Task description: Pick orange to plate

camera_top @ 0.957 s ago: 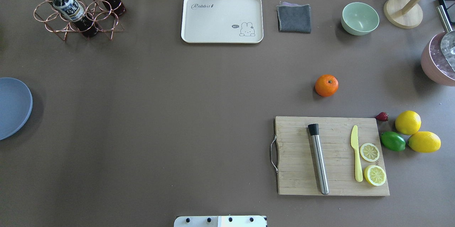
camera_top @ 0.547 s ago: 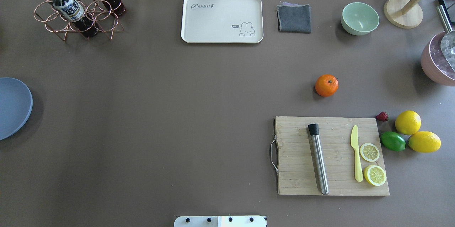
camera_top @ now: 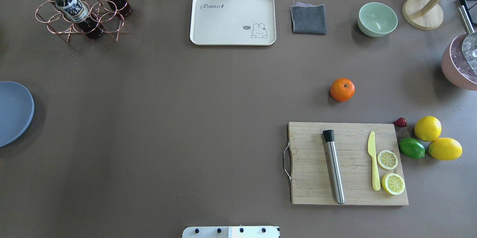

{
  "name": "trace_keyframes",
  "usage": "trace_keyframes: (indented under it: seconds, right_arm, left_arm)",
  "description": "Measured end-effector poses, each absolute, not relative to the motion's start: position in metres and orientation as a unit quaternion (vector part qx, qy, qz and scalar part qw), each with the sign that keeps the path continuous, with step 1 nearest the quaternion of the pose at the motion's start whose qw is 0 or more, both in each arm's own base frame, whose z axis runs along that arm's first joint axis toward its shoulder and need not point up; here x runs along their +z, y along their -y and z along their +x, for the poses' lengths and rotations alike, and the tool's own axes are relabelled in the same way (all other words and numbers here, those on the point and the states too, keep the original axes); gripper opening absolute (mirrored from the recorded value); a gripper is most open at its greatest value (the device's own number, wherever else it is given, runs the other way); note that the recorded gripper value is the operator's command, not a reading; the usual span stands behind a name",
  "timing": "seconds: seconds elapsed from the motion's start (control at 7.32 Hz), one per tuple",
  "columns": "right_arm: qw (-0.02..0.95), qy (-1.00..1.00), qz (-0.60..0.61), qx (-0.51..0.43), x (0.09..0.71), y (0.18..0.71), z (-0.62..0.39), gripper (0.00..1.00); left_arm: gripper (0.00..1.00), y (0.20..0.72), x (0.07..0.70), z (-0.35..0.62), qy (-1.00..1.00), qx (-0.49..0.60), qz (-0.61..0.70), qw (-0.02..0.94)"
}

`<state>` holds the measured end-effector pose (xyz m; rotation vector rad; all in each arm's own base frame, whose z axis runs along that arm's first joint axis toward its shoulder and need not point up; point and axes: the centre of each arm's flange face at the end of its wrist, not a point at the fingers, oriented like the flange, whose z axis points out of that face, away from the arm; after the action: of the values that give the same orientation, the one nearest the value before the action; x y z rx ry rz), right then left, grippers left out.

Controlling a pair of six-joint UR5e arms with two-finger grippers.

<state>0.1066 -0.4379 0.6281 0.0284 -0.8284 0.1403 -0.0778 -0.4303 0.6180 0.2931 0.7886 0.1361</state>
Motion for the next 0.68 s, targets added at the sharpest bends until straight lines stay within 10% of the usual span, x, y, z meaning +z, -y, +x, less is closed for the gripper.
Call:
trace_keyframes:
  seconds: [0.68]
  right_arm:
    - [0.913,0.402,0.015,0.069,0.6261,0.4399,0.1068,1.0]
  left_arm:
    - [0.98,0.4334,0.6094,-0.0739,-0.406,0.079,0.161,0.896]
